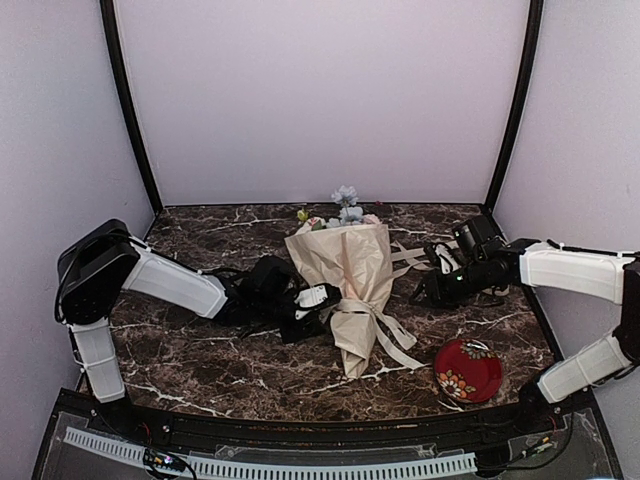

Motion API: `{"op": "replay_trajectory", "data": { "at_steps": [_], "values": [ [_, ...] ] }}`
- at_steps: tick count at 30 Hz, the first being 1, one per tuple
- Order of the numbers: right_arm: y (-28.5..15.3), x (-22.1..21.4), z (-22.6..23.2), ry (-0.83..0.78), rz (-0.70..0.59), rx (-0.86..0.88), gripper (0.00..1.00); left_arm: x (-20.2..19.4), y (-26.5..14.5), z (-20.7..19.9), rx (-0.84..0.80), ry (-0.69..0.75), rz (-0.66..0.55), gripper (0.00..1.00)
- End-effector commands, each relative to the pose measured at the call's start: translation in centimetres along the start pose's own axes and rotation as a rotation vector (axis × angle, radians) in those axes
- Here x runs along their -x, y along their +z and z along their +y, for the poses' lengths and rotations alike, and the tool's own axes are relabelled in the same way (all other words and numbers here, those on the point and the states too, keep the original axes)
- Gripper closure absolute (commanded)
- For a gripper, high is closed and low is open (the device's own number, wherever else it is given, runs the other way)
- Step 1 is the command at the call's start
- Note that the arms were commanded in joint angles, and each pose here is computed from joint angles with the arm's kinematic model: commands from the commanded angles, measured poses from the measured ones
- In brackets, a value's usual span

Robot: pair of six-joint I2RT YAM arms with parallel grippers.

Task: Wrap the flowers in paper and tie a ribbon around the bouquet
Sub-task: Tie the half-tied ribbon around the folded bouquet.

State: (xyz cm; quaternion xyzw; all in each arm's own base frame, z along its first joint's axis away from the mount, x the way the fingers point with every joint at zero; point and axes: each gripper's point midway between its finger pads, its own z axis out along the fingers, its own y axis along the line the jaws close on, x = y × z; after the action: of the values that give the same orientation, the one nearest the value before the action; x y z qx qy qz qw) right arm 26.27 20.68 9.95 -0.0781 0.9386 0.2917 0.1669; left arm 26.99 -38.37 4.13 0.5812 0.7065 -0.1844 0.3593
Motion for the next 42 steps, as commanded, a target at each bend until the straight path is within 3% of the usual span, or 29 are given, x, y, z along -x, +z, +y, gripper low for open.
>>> {"op": "replay_trajectory", "data": {
  "at_steps": [1, 11, 14, 15, 20, 26, 36, 39, 42],
  "values": [
    [0.2, 0.0, -0.1, 0.008, -0.007, 0.013, 0.63, 1.3, 0.6, 2.4, 0.084, -0.021, -0.002, 0.56],
    [0.2, 0.1, 0.1, 0.002, -0.008, 0.022, 0.64, 1.2, 1.1, 2.2, 0.074, -0.031, -0.009, 0.61],
    [0.1, 0.2, 0.2, 0.002, -0.011, 0.023, 0.65, 1.2, 1.1, 2.1, 0.071, -0.042, -0.008, 0.99],
    [0.1, 0.1, 0.2, 0.002, -0.011, 0.020, 0.65, 1.3, 0.9, 1.9, 0.058, -0.044, -0.014, 1.00],
    [-0.1, -0.1, 0.0, 0.003, -0.015, 0.015, 0.65, 0.8, -0.7, -1.2, -0.045, -0.050, -0.027, 1.00],
    [0.9, -1.0, -0.1, 0.018, 0.016, 0.050, 0.65, -1.5, -1.5, -5.2, -0.164, -0.065, 0.050, 1.00],
    [1.0, -1.1, -0.1, 0.015, 0.018, 0.050, 0.65, -3.0, -1.0, -6.6, -0.211, -0.082, 0.101, 1.00],
    [0.9, -1.0, 0.0, 0.013, 0.014, 0.048, 0.65, -2.8, -1.1, -6.7, -0.218, -0.083, 0.097, 0.88],
    [0.6, -0.9, -0.2, 0.008, 0.014, 0.031, 0.65, -3.0, -1.7, -6.9, -0.224, -0.077, 0.095, 0.69]
  ]
}}
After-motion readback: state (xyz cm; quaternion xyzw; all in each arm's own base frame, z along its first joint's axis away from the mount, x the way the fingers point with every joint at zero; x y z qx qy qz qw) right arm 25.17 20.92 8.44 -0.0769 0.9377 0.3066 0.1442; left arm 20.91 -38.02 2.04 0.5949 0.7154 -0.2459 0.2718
